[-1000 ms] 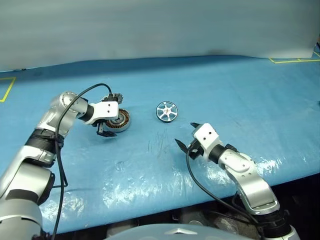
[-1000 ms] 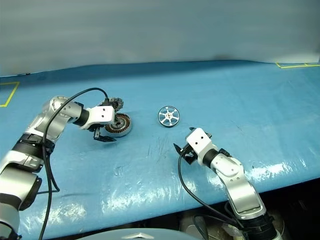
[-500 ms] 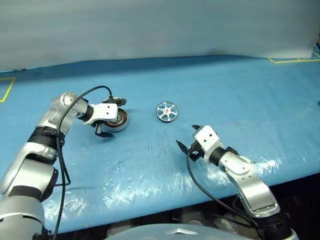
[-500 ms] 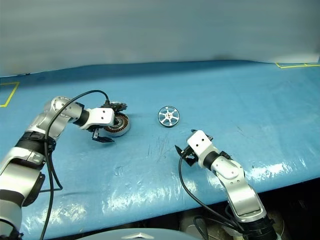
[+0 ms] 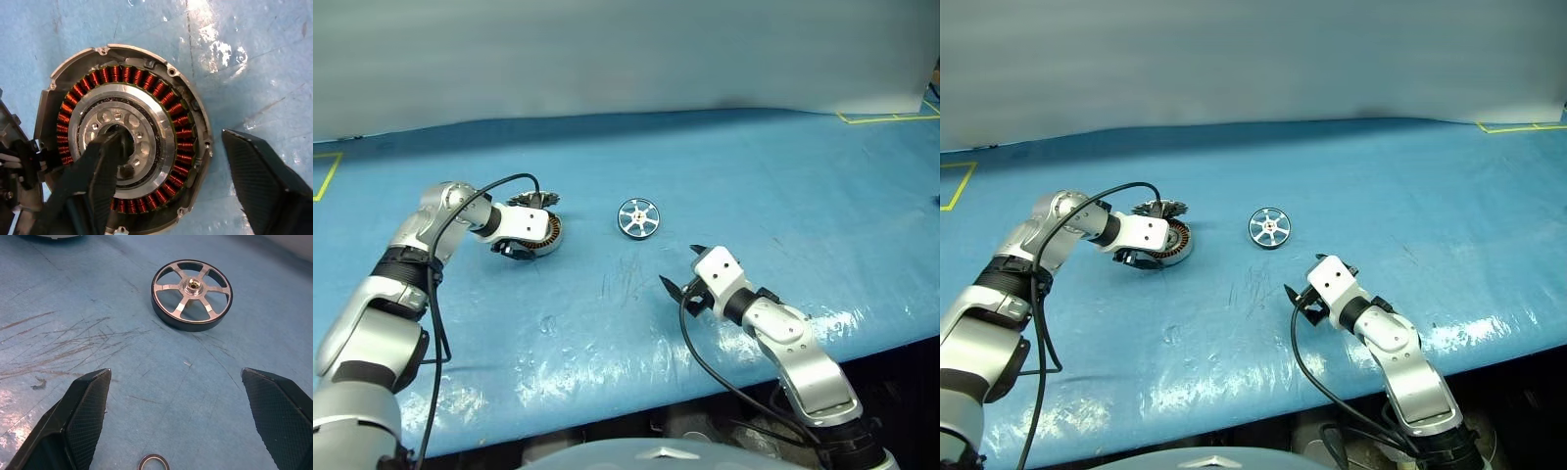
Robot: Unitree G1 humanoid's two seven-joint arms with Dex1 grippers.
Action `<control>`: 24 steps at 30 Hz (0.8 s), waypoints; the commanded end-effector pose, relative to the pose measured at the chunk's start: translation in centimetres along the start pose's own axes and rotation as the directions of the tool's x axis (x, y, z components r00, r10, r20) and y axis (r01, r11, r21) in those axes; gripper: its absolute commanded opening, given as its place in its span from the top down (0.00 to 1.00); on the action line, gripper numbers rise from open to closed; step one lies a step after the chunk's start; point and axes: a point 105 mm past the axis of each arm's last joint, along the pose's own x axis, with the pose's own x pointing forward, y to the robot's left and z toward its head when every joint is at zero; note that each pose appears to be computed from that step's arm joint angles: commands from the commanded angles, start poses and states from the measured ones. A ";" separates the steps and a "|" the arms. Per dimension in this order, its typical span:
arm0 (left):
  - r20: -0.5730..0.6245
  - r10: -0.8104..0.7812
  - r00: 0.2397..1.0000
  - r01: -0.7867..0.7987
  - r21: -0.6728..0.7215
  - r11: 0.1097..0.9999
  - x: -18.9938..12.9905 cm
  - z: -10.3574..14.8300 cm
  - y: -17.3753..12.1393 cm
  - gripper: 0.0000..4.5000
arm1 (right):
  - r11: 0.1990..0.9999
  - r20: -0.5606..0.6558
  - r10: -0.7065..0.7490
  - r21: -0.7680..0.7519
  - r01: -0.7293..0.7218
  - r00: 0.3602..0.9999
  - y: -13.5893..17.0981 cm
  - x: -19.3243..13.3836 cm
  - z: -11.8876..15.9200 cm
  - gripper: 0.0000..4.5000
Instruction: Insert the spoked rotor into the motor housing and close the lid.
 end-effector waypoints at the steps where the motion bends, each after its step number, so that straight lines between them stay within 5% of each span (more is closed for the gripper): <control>1: -0.012 -0.015 1.000 0.015 -0.006 1.000 0.5 -0.5 -0.8 0.52 | 0.999 0.044 -0.027 -0.036 0.029 0.999 -0.7 -0.4 1.2 0.00; 6: 0.053 -0.010 0.999 0.010 -0.006 1.000 0.8 0.2 -1.7 0.52 | 0.999 0.044 -0.023 -0.040 0.025 0.999 -0.7 -0.4 1.2 0.00; 14: 0.248 -0.098 0.964 0.073 0.108 0.991 0.7 5.6 -5.6 0.52 | 0.999 0.044 -0.017 -0.041 0.019 0.999 -0.7 -0.4 1.3 0.00; 24: 0.224 -0.103 0.969 0.051 0.228 0.972 2.6 8.4 -7.8 0.52 | 0.999 0.046 0.013 -0.050 -0.011 0.999 -0.5 -0.1 1.5 0.00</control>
